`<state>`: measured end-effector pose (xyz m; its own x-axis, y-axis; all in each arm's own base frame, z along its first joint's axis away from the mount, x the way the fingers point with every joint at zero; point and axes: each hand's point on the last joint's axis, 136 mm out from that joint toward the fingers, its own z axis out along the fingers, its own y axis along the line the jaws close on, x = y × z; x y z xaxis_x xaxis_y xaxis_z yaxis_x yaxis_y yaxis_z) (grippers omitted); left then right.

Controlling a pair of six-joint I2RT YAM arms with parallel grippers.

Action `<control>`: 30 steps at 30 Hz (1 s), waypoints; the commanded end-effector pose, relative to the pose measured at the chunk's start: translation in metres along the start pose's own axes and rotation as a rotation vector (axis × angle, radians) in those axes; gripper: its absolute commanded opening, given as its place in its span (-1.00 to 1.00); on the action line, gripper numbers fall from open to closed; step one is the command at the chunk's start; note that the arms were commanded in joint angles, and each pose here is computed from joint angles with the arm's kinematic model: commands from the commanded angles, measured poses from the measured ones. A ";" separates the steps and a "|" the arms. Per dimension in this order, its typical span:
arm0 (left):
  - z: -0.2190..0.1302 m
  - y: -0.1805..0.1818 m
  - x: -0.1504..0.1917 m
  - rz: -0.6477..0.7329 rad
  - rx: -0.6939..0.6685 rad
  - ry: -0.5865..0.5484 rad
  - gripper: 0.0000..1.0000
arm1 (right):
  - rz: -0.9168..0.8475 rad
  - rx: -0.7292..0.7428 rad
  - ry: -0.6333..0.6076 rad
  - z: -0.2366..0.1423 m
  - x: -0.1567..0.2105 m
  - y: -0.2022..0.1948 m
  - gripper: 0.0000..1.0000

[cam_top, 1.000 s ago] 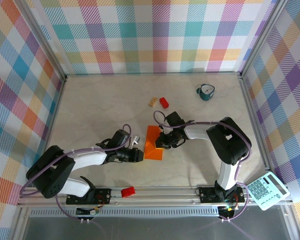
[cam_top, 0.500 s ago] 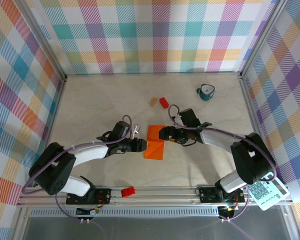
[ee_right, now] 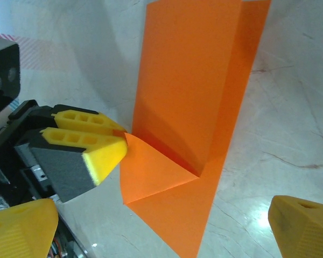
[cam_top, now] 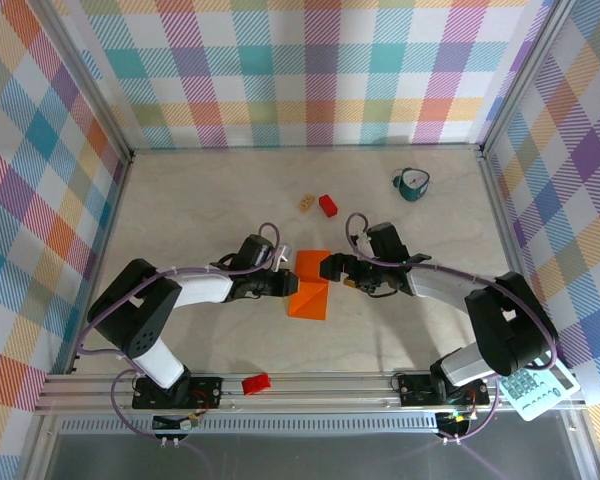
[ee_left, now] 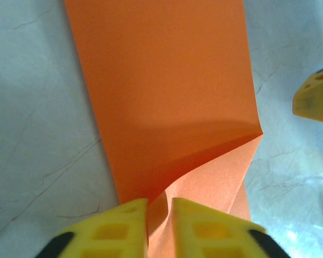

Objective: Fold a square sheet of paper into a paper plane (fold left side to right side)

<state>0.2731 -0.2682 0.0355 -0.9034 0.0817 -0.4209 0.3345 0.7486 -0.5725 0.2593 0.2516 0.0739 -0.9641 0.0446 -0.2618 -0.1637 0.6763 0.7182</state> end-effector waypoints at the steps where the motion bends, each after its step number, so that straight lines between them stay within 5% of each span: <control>1: -0.003 -0.009 -0.016 0.026 0.036 -0.041 -0.82 | 0.011 -0.065 0.031 0.007 0.004 0.005 0.98; 18: -0.022 -0.004 -0.015 0.007 0.016 -0.138 -0.97 | 0.034 -0.217 0.094 0.037 -0.001 0.029 0.56; 25: -0.012 0.003 -0.010 -0.009 0.006 -0.113 -0.54 | 0.035 -0.246 0.121 0.049 -0.003 0.038 0.06; 30: -0.008 0.011 -0.007 -0.027 -0.007 -0.111 -0.44 | 0.050 -0.235 0.124 0.053 -0.001 0.034 -0.31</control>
<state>0.2758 -0.2609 0.0419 -0.8801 0.0107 -0.4747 0.3213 0.7495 -0.5788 0.2634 0.3055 0.0578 -0.9907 -0.0120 -0.1355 -0.1222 0.5151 0.8484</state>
